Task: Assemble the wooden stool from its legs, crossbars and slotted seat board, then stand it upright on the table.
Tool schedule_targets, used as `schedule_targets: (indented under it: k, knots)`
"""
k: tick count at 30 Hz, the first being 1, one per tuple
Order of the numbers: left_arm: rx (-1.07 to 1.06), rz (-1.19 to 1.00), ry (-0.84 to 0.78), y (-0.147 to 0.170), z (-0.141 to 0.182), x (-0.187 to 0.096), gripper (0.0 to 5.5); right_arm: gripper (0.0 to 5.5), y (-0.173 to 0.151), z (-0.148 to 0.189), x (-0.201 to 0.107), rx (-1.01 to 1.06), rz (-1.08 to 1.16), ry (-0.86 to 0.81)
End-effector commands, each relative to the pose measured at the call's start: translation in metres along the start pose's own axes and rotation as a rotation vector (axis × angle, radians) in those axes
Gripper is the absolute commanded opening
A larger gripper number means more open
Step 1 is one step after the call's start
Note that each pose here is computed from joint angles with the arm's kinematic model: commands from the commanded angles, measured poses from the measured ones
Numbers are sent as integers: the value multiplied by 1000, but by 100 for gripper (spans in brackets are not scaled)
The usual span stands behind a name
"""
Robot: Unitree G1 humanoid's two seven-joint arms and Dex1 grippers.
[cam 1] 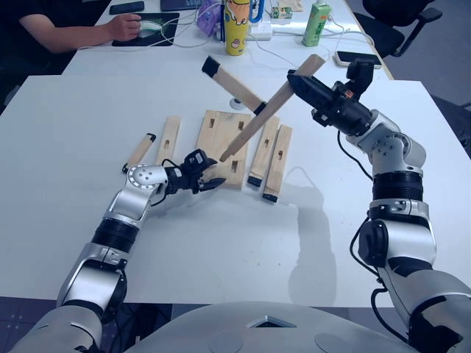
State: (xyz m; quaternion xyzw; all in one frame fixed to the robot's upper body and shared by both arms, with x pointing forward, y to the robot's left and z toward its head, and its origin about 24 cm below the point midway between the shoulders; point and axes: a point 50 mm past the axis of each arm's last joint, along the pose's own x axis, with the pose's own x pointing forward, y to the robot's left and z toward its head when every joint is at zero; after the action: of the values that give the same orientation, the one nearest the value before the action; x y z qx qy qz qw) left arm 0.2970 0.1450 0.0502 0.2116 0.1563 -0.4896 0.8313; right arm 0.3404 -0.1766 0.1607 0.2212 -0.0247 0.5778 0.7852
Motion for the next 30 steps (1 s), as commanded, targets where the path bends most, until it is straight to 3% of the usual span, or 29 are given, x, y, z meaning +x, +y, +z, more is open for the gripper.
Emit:
schedule_targets:
  k: [1,12,24,30]
  knots:
    - [-1,5,150,-6,-25,-5,296,207,1,-4,-1,-91,-8,82]
    - [-43,-36,179,-19,-33,-3,296,207,-3,-2,4,-252,-24,179]
    - [-53,-41,193,-23,-38,-2,296,207,4,-5,16,-381,115,376]
    - [-58,-33,201,-26,-41,-1,296,207,9,-21,13,-371,103,422]
